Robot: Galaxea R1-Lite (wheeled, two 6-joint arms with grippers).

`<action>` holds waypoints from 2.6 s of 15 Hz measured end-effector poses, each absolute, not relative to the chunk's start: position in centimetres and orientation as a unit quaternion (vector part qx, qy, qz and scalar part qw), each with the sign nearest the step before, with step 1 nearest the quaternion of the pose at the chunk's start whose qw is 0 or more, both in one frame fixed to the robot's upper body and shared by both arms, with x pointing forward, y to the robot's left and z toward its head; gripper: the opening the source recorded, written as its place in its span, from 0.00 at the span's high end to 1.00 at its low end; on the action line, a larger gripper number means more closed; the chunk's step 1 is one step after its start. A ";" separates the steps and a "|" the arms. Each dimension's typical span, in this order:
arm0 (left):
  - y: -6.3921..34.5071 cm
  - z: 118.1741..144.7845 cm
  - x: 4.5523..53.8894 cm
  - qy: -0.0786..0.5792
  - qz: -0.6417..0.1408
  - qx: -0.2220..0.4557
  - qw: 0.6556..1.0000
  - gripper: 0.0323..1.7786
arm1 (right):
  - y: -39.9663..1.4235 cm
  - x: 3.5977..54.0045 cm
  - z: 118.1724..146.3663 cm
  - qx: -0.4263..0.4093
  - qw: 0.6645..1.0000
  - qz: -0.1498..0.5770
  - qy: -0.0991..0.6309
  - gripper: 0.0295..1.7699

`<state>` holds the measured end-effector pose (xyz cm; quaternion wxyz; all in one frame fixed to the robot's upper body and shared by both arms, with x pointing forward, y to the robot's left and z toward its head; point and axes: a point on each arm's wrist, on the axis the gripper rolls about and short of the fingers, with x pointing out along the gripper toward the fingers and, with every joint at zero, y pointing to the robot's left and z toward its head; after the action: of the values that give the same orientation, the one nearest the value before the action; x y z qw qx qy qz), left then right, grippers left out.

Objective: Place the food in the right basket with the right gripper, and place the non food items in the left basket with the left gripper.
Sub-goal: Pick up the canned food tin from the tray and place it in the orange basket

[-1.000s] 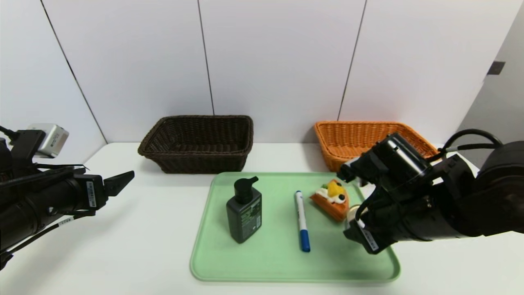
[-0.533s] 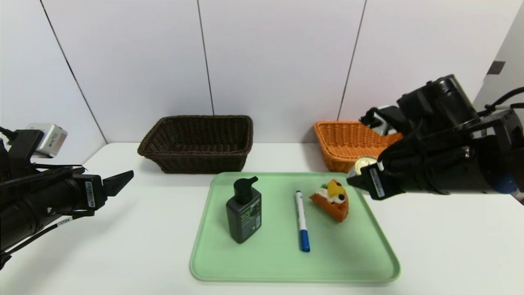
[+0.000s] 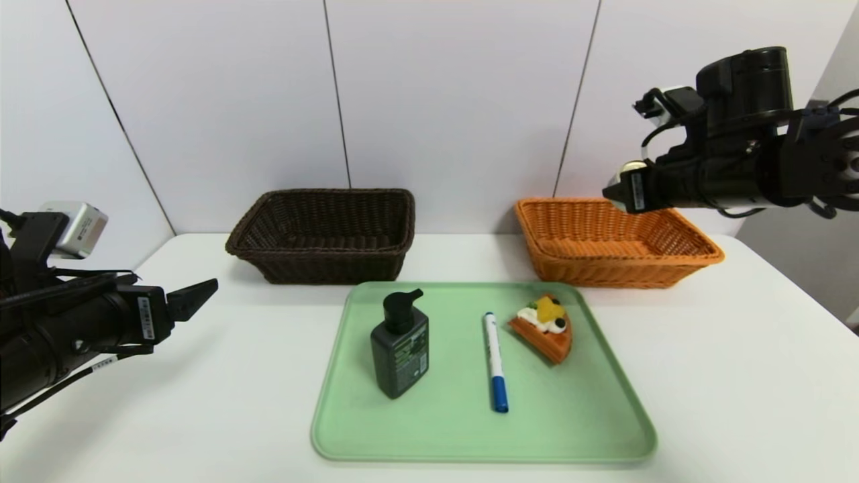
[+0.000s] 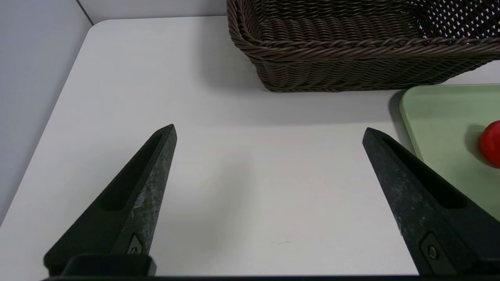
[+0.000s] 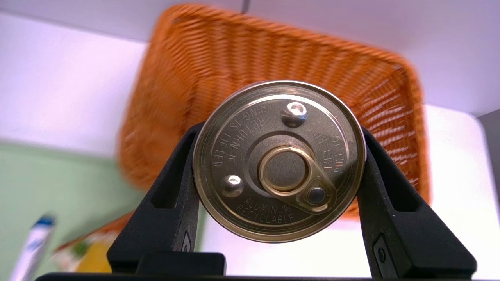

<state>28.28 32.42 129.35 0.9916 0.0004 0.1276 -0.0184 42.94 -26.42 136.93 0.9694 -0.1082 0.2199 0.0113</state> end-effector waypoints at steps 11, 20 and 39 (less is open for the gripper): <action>32.5 129.3 28.4 0.129 -0.015 -0.012 0.991 0.05 | -30.9 52.1 132.9 -0.121 0.935 -0.034 0.331 0.38; 32.5 129.1 28.5 0.134 -0.015 -0.010 0.991 0.05 | -33.0 53.5 130.1 -0.110 0.922 -0.051 0.367 0.39; 32.5 128.9 28.7 0.139 -0.014 -0.012 0.990 0.05 | -33.2 53.7 128.6 -0.107 0.911 -0.056 0.395 0.23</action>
<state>28.73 32.45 128.95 0.9902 -0.0119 0.1386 -0.0144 53.71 -33.16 128.59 0.9106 -0.1069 0.3952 -0.0564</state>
